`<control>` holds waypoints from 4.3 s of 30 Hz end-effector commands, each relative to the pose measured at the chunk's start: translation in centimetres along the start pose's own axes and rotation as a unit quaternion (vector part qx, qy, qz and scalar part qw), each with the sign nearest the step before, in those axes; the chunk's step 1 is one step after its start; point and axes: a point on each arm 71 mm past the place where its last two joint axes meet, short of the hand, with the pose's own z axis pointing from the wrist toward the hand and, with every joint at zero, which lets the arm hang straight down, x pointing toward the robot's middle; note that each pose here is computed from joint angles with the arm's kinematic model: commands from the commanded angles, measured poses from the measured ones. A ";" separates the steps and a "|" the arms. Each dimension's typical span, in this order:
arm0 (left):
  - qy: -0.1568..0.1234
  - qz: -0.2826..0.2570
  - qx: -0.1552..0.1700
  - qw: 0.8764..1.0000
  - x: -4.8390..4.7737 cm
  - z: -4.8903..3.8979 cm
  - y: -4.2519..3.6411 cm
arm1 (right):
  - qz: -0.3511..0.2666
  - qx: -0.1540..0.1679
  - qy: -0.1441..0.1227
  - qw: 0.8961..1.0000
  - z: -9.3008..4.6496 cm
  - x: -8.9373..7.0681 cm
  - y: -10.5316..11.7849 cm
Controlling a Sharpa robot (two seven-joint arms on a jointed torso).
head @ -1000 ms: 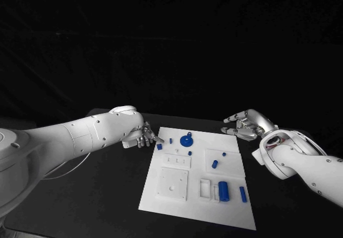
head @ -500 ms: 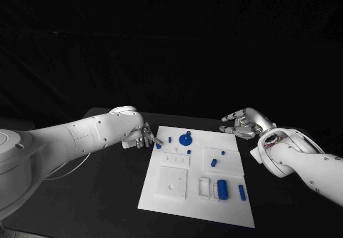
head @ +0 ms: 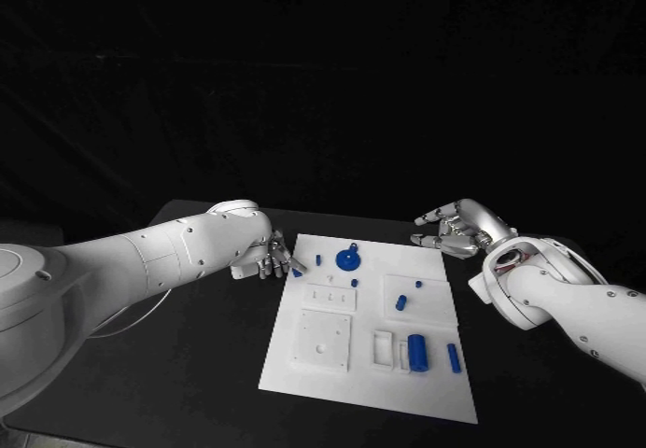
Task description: Assemble the parts on the task board
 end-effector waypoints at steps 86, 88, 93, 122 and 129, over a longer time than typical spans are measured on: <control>0.025 -0.173 -0.015 0.985 1.47 0.70 3.04 | -0.006 -0.002 0.008 1.000 -0.1 0.0 -0.1; 0.025 -0.179 -0.014 0.983 1.46 0.66 3.16 | -0.006 -0.002 0.008 1.000 -0.1 0.0 -0.1; 0.026 -0.199 -0.014 0.980 1.49 0.52 3.58 | -0.006 -0.002 0.008 1.000 -0.1 0.0 -0.1; -0.001 -0.174 -0.020 0.984 1.04 -0.21 4.62 | -0.005 -0.001 0.008 1.000 -0.1 0.0 -0.3; -0.011 -0.150 -0.017 0.988 0.56 -0.44 4.26 | -0.005 0.000 0.010 1.000 -0.1 0.1 -0.4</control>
